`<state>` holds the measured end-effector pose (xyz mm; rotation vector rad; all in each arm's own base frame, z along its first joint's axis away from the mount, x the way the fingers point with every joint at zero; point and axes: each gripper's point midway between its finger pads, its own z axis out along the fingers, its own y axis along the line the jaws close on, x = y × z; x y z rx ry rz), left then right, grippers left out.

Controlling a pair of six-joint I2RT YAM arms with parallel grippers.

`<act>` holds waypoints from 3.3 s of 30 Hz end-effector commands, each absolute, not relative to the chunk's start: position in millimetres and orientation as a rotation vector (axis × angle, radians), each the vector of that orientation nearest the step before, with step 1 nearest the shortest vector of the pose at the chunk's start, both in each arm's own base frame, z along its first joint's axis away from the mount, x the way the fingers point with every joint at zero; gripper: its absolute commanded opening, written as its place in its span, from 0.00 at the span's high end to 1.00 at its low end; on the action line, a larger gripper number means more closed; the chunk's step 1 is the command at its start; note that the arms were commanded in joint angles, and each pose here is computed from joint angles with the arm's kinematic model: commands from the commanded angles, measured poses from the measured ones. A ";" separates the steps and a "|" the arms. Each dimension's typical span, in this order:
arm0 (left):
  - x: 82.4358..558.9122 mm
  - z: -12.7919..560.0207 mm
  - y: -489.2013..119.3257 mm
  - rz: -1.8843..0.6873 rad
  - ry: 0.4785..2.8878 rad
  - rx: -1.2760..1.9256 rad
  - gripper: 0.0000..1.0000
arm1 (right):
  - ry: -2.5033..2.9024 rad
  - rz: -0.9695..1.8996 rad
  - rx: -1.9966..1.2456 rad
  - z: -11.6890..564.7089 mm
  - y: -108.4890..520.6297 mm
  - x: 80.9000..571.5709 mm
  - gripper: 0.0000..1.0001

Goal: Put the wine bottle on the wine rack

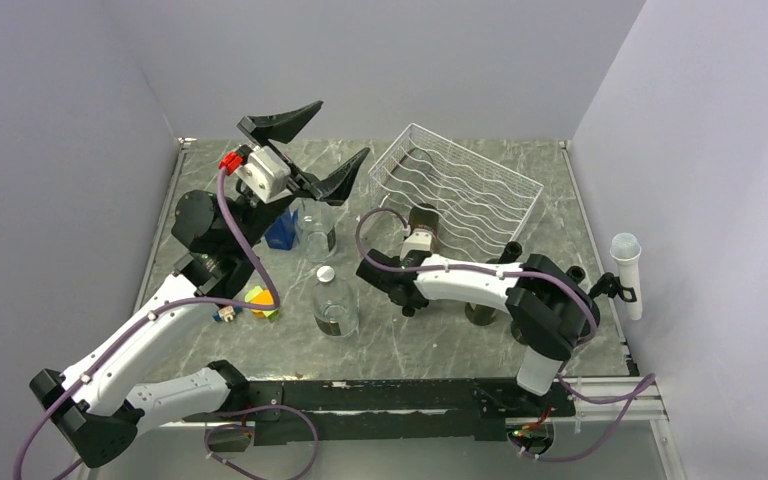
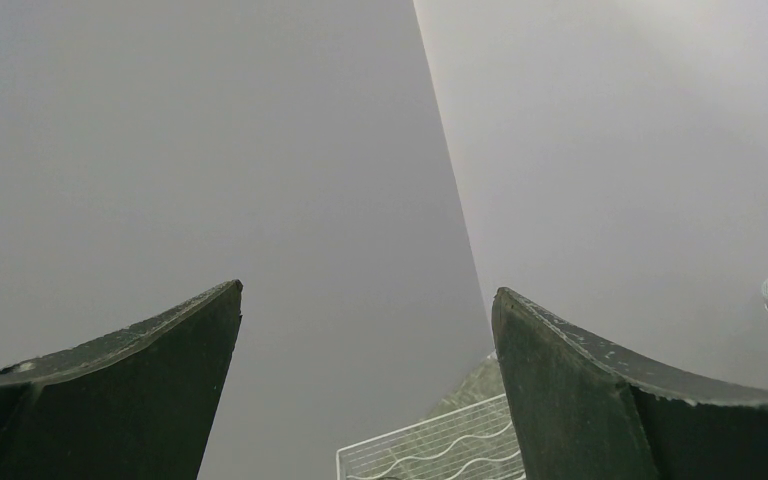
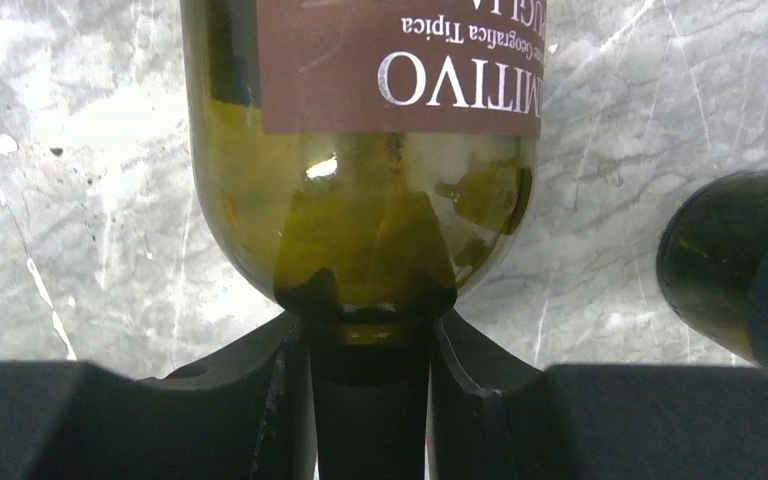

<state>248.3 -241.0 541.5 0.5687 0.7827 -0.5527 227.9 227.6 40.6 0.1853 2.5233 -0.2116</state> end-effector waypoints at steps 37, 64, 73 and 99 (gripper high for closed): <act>239.5 545.8 -214.8 -0.371 0.819 0.633 0.01 | 2.292 0.114 0.670 42.9 268.8 406.2 1.00; 240.8 542.9 -217.6 -0.362 0.862 0.681 0.01 | 2.445 0.112 0.632 28.8 253.5 405.0 0.00; 235.9 543.1 -211.6 -0.369 0.863 0.661 0.01 | 2.422 0.139 0.507 74.9 260.0 388.3 0.00; 218.0 542.2 -196.3 -0.484 0.892 0.554 0.01 | 2.141 0.221 0.043 335.6 194.6 315.9 0.03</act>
